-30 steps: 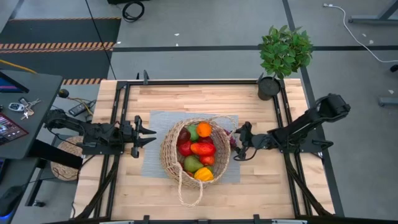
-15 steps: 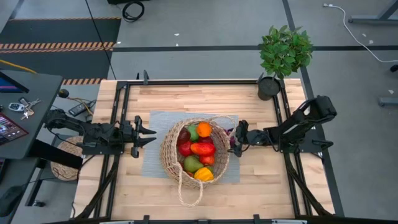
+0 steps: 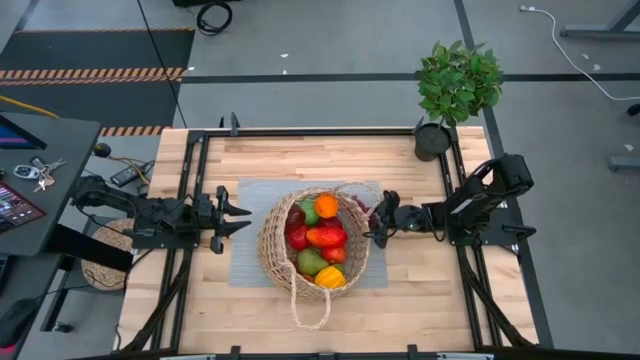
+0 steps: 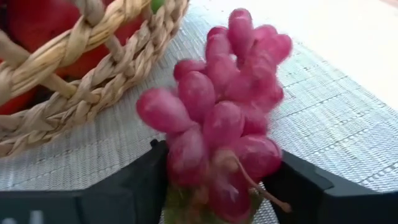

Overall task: Build produce basket
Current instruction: Put the grapes into the basket

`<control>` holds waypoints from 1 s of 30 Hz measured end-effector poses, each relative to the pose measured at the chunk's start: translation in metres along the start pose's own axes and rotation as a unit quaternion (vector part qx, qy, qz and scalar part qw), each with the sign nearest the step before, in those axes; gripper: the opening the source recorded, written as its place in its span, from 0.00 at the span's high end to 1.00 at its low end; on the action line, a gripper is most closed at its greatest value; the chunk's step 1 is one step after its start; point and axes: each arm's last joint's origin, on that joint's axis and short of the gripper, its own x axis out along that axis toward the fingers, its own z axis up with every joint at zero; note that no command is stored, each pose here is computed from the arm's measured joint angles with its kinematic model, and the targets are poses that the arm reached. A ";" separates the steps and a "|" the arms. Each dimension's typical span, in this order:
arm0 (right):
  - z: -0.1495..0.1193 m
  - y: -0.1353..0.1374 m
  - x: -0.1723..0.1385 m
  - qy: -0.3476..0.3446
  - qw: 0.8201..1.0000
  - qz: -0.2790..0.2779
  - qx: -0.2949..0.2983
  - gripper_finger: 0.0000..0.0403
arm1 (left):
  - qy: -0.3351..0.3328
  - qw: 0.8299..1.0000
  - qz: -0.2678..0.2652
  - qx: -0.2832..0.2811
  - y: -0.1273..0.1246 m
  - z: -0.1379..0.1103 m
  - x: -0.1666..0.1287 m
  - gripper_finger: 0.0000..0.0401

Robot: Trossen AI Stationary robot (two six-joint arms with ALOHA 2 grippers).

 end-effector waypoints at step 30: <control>0.046 0.001 -0.015 -0.201 0.932 -0.212 -0.215 0.63 | 0.000 1.000 0.000 0.000 0.000 0.000 0.000 0.67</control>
